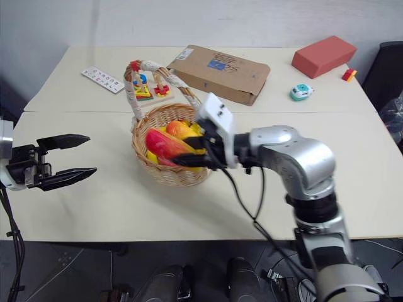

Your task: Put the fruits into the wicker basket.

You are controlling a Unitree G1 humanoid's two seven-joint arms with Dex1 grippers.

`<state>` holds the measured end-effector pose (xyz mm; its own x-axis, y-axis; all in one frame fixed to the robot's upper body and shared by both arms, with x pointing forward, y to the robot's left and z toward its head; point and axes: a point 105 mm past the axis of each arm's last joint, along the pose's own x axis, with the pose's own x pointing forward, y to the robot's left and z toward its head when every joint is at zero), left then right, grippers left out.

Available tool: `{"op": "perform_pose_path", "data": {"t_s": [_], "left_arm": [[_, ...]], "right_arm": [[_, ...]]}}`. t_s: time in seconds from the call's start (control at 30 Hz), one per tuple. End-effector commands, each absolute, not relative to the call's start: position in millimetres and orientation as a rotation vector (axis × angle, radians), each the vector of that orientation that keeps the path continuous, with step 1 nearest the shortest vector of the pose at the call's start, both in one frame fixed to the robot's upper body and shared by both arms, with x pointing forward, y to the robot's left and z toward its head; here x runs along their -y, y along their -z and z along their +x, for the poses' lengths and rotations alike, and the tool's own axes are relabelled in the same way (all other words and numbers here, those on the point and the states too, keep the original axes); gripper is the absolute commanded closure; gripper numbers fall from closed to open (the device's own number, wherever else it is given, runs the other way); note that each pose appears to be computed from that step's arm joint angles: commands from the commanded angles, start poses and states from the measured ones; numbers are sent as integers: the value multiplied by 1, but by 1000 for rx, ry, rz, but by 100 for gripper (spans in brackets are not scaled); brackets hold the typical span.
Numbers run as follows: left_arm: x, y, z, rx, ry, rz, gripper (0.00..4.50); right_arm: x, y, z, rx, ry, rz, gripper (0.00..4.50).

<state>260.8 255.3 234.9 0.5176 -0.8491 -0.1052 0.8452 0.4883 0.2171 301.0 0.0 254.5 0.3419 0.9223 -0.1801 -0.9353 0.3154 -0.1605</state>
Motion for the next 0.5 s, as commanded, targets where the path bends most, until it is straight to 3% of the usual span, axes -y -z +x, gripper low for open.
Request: {"op": "perform_pose_path", "data": {"t_s": [0.03,0.07,0.13,0.17,0.23,0.33,0.5], "left_arm": [[-255,-245,256,60,1021,262,0],[-255,-245,255,59,1018,262,0],[-255,-247,254,65,1009,265,0],[-255,-248,253,67,1006,267,0],[-256,-249,253,70,1001,268,0],[-254,-250,253,76,1000,268,0],[-252,-250,254,80,1004,264,0]], "right_arm": [[-9,-256,314,12,-1103,-345,272],[-14,-253,315,11,-1108,-358,272],[-18,-250,312,32,-1142,-357,193],[-18,-249,309,48,-1172,-351,184],[-16,-248,303,78,-1223,-340,117],[-12,-253,281,204,-1367,-287,14],[14,-249,267,272,-1439,-202,3]]}}
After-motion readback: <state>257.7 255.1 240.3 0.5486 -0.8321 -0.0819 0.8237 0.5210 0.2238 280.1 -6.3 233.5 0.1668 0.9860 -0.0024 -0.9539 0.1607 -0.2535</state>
